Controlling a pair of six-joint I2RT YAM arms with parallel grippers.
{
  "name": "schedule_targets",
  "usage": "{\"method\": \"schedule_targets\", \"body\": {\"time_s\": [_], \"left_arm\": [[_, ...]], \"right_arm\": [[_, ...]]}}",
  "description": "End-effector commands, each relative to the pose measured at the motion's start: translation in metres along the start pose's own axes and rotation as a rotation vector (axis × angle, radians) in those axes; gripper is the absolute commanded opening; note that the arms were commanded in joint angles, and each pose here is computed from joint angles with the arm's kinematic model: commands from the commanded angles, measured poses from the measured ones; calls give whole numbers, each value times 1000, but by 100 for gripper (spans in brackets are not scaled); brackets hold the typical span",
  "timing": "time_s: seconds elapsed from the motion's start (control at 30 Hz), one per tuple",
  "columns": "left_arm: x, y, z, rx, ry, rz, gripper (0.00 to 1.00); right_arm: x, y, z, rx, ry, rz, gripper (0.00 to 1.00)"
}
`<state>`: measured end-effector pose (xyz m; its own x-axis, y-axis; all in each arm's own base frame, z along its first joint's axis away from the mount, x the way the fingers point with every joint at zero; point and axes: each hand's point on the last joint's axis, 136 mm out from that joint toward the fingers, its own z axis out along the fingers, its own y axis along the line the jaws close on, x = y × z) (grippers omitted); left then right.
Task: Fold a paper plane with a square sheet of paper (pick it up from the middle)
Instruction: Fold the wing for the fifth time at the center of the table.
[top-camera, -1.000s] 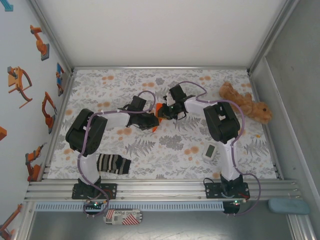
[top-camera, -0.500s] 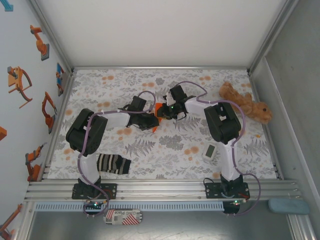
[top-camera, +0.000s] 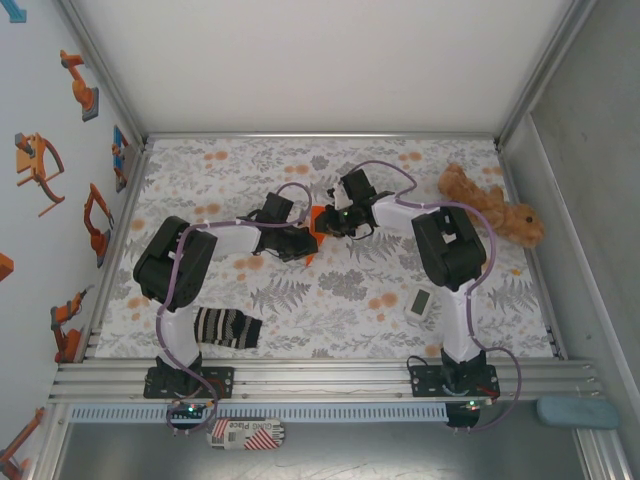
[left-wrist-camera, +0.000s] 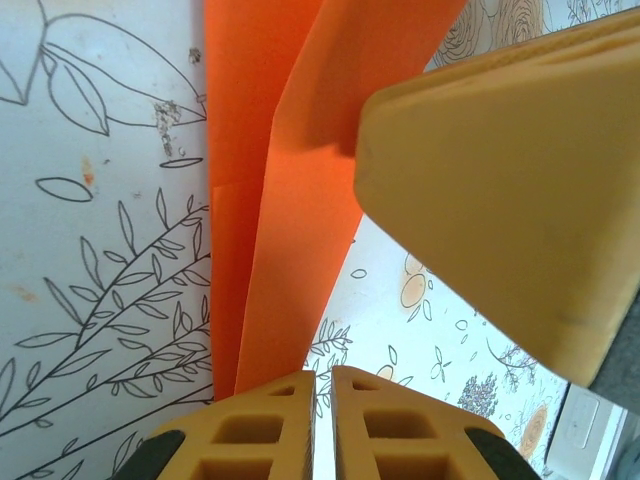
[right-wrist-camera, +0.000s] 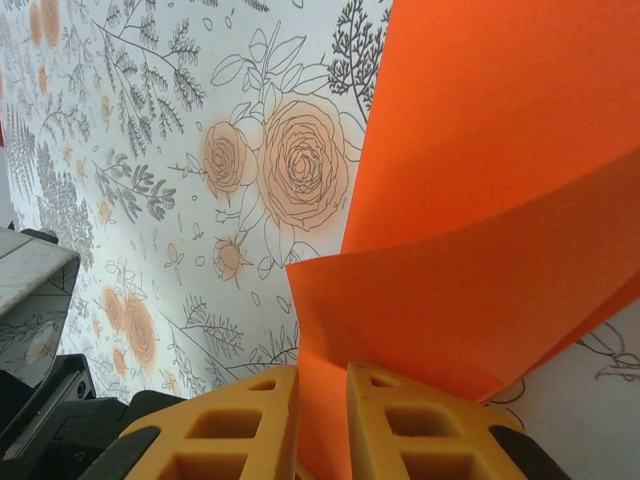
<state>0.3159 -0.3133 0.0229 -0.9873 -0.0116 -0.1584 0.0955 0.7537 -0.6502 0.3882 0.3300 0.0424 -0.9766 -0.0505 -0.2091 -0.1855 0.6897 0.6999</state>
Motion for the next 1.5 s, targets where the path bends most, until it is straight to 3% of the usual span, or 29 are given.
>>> {"method": "schedule_targets", "body": {"time_s": [0.0,0.4,0.83,1.17,1.47], "left_arm": [[11,7,7,-13,36,-24,12],[13,12,10,-18,39,-31,12],[19,22,16,-37,56,-49,11],[22,26,17,-47,56,-48,9],[23,27,16,-47,56,-47,8]], "right_arm": [[-8,14,-17,10,-56,-35,19],[-14,-6,-44,203,-140,-48,26],[-6,-4,-41,188,-113,-48,26],[7,12,-28,124,-81,-78,14],[7,14,-6,66,-28,-64,11]]}}
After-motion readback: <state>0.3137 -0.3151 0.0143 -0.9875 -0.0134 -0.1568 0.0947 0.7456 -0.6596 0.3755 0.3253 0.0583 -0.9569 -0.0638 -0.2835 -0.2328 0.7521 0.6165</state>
